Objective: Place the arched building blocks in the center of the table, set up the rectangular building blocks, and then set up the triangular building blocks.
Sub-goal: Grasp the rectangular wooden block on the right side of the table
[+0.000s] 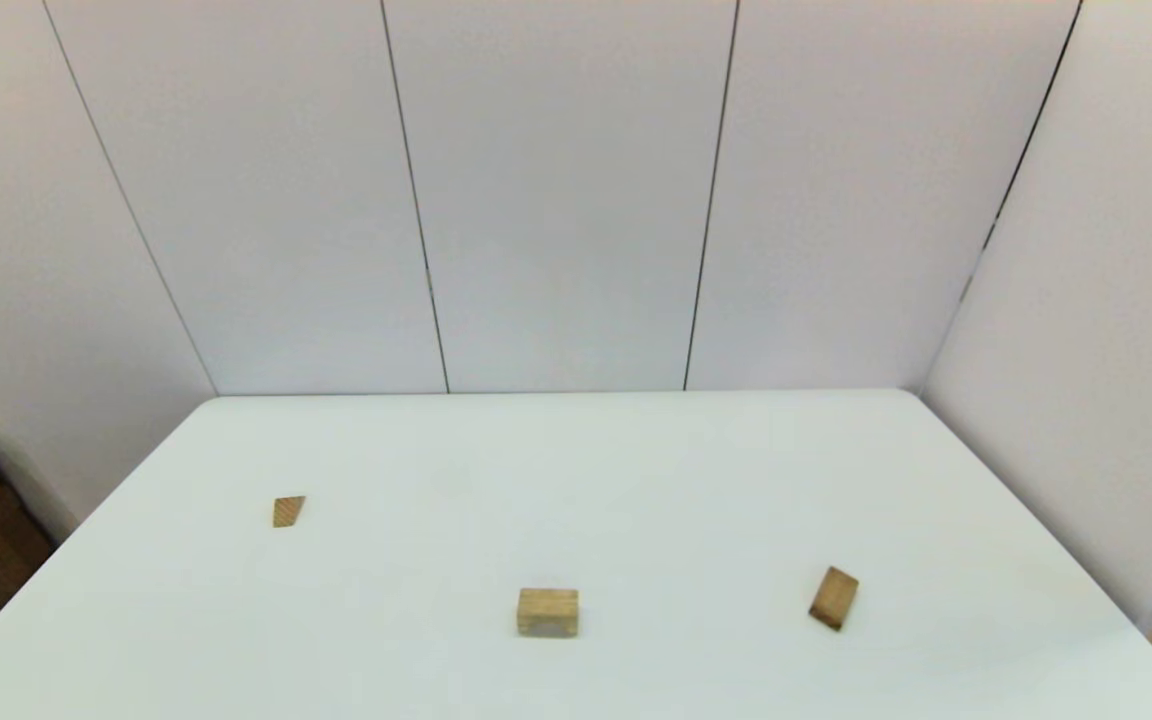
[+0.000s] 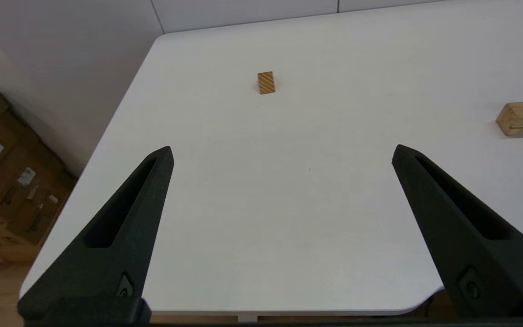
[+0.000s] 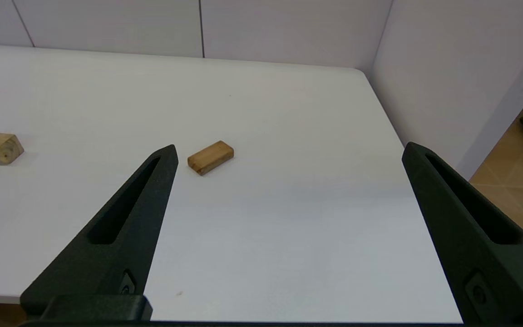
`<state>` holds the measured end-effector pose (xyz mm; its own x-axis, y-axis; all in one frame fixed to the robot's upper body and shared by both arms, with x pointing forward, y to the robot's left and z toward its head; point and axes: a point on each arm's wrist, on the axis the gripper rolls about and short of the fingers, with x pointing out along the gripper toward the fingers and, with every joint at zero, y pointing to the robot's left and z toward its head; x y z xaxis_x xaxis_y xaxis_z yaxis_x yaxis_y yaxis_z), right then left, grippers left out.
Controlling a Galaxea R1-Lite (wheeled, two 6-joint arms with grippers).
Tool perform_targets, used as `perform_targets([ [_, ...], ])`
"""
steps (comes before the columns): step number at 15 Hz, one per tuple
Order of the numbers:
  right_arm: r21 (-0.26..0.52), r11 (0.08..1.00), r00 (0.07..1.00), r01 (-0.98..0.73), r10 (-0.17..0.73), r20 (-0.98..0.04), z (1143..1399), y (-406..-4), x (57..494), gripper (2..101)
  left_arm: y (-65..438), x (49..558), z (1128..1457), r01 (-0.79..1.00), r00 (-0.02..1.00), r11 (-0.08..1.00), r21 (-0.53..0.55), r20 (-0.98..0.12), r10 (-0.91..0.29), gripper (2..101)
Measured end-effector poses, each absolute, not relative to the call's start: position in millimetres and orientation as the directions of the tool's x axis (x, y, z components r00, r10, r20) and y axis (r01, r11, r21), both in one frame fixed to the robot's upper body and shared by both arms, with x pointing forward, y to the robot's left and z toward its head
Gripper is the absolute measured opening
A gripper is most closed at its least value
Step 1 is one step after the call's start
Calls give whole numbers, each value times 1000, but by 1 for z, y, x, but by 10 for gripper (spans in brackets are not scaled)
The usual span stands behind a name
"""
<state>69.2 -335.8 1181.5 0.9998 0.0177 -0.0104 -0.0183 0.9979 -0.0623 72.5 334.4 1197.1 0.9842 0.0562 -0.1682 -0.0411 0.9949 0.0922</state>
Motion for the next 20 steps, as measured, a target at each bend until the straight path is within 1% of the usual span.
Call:
perform_targets([
  [3, -64, 998, 1000, -18, 18, -10, 1182, -336, 69, 980, 333, 72, 1189, 19, 979, 998, 56, -201, -8, 978],
  [9, -66, 998, 1000, -19, 18, -12, 1181, -336, 69, 980, 332, 71, 1186, 47, 981, 998, 52, -189, -36, 978],
  [12, -57, 998, 1000, -13, 13, -10, 1181, -336, 69, 980, 332, 68, 1185, 58, 987, 997, 52, -152, -50, 978],
  [14, -66, 998, 1000, -19, 18, -9, 1182, -336, 69, 980, 332, 65, 1185, 57, 991, 997, 52, -122, -50, 978],
  [20, -57, 998, 1000, -4, 4, -9, 1182, -336, 69, 980, 332, 63, 1184, 53, 994, 997, 51, -96, -48, 978],
])
